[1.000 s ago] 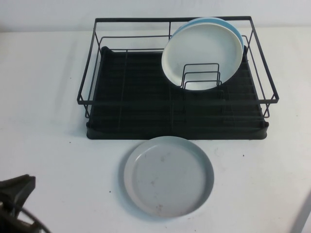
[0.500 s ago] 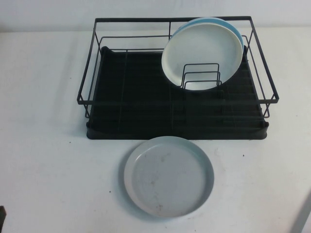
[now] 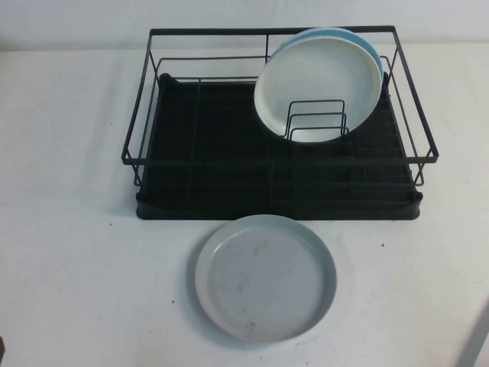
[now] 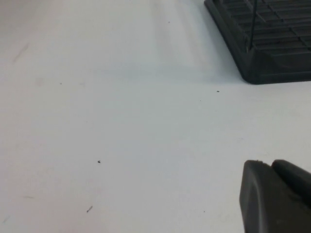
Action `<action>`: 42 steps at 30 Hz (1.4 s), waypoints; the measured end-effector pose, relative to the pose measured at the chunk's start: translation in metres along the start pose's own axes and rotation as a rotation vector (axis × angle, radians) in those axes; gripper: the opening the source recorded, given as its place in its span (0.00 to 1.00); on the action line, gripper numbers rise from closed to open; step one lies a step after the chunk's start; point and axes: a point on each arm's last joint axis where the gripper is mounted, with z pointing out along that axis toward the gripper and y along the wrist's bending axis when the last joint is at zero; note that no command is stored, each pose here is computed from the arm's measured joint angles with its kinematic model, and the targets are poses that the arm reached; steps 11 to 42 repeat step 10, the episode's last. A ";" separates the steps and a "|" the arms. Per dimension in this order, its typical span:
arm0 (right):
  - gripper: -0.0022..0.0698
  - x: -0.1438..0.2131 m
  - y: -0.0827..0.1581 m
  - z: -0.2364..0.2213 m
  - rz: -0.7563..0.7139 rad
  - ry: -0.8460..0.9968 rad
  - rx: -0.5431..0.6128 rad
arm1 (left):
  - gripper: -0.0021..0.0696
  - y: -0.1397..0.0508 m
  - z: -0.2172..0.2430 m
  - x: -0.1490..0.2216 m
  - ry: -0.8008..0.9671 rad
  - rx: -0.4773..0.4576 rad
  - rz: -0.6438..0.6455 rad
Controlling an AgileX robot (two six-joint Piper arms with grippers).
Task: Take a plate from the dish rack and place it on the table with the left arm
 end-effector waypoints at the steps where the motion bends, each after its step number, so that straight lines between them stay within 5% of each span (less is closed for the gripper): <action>1: 0.00 0.000 0.000 0.000 0.000 0.000 0.000 | 0.03 0.000 0.000 0.000 -0.001 0.004 -0.010; 42: 0.00 0.000 0.000 0.000 0.000 0.000 0.000 | 0.03 -0.001 0.000 0.000 -0.001 0.008 -0.022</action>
